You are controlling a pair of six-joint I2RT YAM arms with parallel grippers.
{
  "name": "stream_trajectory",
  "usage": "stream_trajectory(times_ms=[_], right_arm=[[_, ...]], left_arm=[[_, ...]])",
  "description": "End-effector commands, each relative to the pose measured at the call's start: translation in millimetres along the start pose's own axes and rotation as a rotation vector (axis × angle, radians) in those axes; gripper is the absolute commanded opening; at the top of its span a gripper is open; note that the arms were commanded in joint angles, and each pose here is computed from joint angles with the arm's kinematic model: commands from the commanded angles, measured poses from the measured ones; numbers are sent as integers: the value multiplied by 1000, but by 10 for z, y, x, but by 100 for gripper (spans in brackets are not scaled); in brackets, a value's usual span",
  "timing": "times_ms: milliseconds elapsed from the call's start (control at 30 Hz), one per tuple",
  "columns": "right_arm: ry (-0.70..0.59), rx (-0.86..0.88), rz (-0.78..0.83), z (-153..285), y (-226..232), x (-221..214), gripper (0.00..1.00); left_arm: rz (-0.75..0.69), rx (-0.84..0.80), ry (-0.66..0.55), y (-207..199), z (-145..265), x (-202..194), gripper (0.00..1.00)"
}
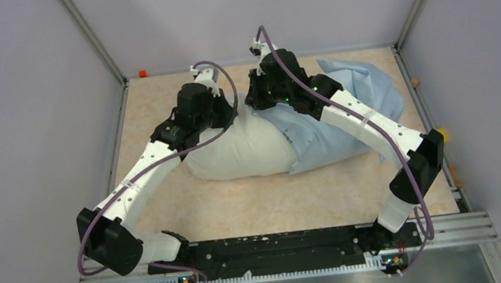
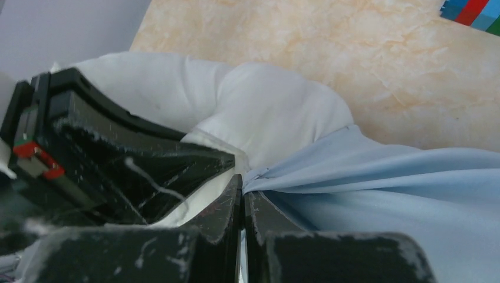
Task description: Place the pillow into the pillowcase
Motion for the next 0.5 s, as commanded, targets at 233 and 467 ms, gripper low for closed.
stream_trajectory(times_ms=[233, 467], right_arm=[[-169, 47, 79, 620, 408, 365, 63], [-295, -184, 149, 1028, 189, 355, 69]], left_arm=[[198, -78, 60, 115, -231, -267, 0], [250, -83, 89, 220, -320, -342, 0]])
Point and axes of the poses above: each gripper's point midway between its finger pads, its own z axis back along the fingers, its own y axis along the line the jaws close on, x = y × z, the point moved 1 cm from there along z, back along the fingers, and after that the axes turned 13 degrees about -z, right-handed, at the moved point
